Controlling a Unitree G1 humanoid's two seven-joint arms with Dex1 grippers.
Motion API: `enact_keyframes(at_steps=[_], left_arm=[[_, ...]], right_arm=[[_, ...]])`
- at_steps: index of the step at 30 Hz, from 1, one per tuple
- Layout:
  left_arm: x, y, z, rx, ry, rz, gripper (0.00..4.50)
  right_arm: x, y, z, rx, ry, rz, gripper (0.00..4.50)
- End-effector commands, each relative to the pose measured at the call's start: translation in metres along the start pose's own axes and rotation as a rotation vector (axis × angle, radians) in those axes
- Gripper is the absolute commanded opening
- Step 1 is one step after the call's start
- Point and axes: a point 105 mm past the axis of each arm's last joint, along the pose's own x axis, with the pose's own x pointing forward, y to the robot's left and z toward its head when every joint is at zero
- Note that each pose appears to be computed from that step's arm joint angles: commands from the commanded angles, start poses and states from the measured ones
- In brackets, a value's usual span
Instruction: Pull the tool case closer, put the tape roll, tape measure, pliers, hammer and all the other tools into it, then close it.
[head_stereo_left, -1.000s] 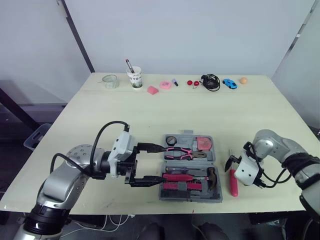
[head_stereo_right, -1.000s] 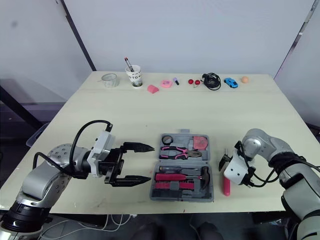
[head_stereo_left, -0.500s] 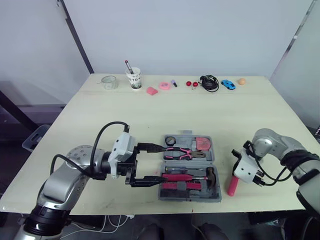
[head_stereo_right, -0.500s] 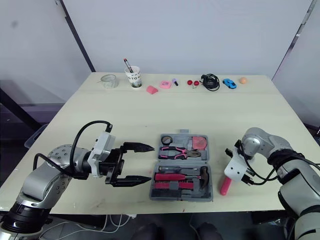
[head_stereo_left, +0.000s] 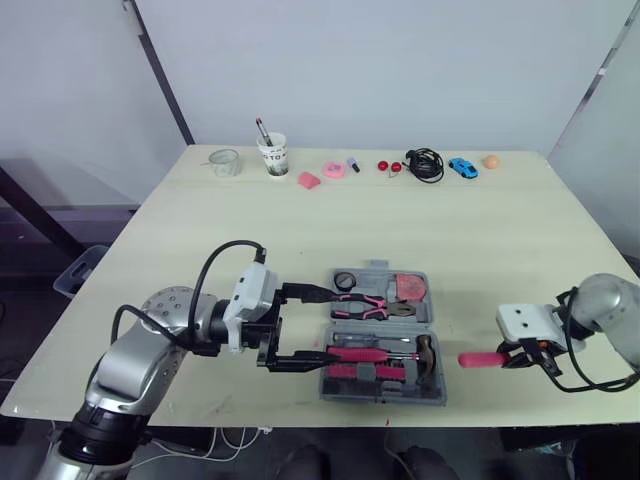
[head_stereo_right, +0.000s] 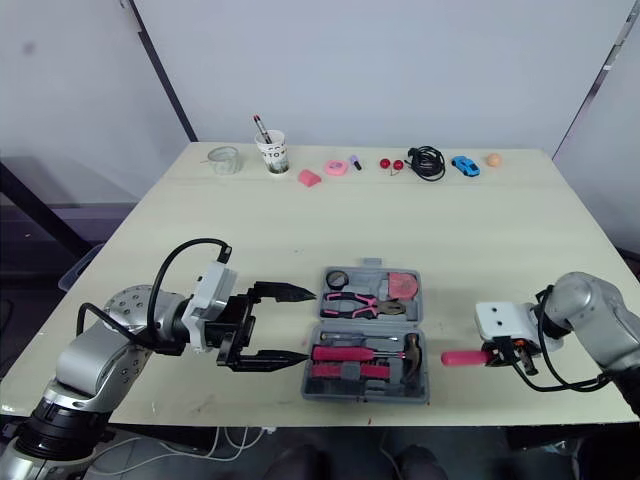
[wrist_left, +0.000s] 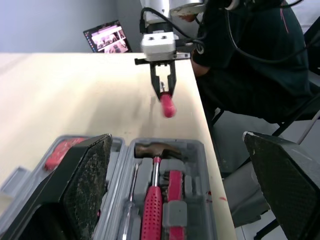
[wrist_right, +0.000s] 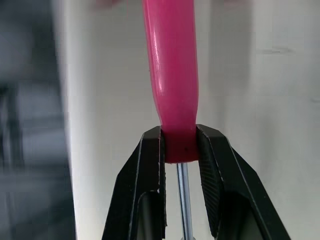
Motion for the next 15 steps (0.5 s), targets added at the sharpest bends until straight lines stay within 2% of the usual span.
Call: enact_keyframes(at_steps=[1,3,7,11,15], left_arm=[[0.001,-0.001,0.005,0.025,-0.012,-0.018,4.50],[0.002,0.000,0.005,0.026,-0.012,-0.022,4.50],[0.003,0.001,0.005,0.029,-0.014,-0.037,4.50],[0.006,0.004,0.008,0.041,-0.022,-0.050,4.50],[0.004,0.008,0.012,0.055,-0.030,-0.054,4.50]], right_arm=[[-0.013,-0.004,0.004,0.191,-0.033,-0.162,0.38],[-0.011,0.002,0.008,0.323,-0.073,-0.187,0.38],[0.000,-0.005,0.013,0.744,-0.114,-0.318,0.38],[0.011,-0.014,0.019,0.956,-0.142,-0.390,0.38],[0.021,-0.023,0.010,1.096,-0.141,-0.468,0.38]])
